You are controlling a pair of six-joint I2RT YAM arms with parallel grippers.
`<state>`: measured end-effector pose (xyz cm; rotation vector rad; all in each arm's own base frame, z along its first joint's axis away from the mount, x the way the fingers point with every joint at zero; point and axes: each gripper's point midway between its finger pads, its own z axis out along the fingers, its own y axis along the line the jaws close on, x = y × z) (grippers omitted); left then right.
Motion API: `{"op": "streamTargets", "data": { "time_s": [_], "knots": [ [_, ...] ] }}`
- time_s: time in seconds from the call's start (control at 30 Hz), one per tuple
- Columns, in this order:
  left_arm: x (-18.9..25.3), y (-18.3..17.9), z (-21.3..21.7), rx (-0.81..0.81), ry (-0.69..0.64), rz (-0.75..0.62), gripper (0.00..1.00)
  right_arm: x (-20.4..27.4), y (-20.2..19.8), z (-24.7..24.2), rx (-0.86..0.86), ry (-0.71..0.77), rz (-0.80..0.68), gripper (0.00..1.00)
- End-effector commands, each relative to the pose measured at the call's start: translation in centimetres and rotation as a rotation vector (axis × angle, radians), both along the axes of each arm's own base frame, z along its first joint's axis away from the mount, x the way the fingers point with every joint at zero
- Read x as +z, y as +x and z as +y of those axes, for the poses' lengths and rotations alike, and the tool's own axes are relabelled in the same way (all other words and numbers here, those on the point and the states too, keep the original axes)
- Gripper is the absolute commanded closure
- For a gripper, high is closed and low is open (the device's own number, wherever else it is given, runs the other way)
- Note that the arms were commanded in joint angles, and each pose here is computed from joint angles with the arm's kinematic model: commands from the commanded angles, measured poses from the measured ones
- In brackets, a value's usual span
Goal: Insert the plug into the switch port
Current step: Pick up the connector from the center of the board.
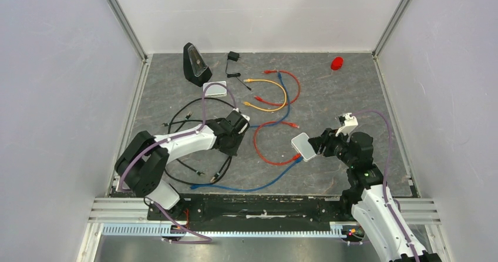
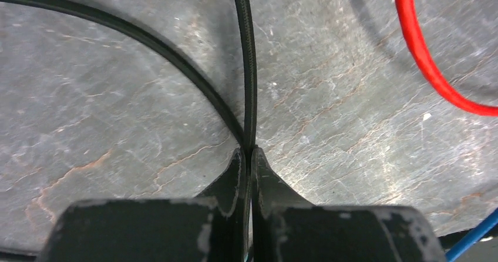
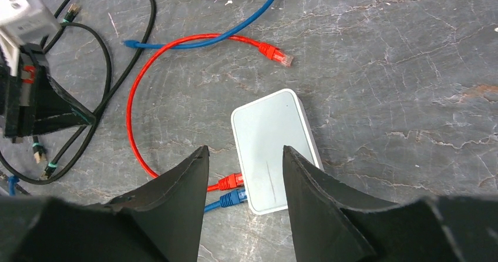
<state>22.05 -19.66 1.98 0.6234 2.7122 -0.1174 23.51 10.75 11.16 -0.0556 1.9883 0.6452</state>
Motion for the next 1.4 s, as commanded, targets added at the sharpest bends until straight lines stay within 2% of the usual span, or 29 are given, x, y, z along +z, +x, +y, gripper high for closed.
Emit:
{"op": "streamTargets", "data": {
  "time_s": [0.0, 0.13, 0.27, 0.47, 0.57, 0.73, 0.87, 1.07, 1.37],
  "knots": [
    [5.6, 4.0, -0.8, 0.148, -0.145, -0.205, 0.98, 1.9, 0.4, 0.3, 0.017, 0.006, -0.050, 0.49],
    [9.8, 6.1, 0.5, 0.284, -0.223, -0.355, 0.98, 2.4, 0.4, 0.3, 0.024, 0.002, -0.053, 0.49],
    [12.1, 7.0, 2.6, 0.403, -0.260, -0.412, 0.98, 2.5, 0.3, 0.3, 0.023, 0.005, -0.053, 0.49],
    [15.1, 6.8, 4.3, 0.556, -0.384, -0.479, 0.98, 2.7, 0.3, 1.0, 0.054, 0.031, -0.047, 0.49],
    [15.2, 6.3, 5.4, 0.652, -0.380, -0.463, 0.98, 2.8, 0.5, 1.0, 0.052, 0.029, -0.044, 0.49],
    [12.9, 4.7, 5.0, 0.724, -0.401, -0.340, 0.98, 2.9, 0.6, 1.2, 0.051, 0.039, -0.039, 0.48],
    [11.8, 3.9, 6.6, 0.815, -0.366, -0.346, 0.98, 3.9, 0.6, 2.1, 0.096, 0.051, -0.077, 0.48],
    [15.6, 4.9, 5.2, 0.876, -0.668, -0.442, 0.98, 5.6, 0.8, 5.2, 0.154, 0.087, -0.141, 0.48],
    [17.5, 6.1, 3.6, 0.984, -0.927, -0.442, 0.98, 7.8, -0.4, 13.3, 0.266, 0.212, -0.212, 0.42]
  ]
}}
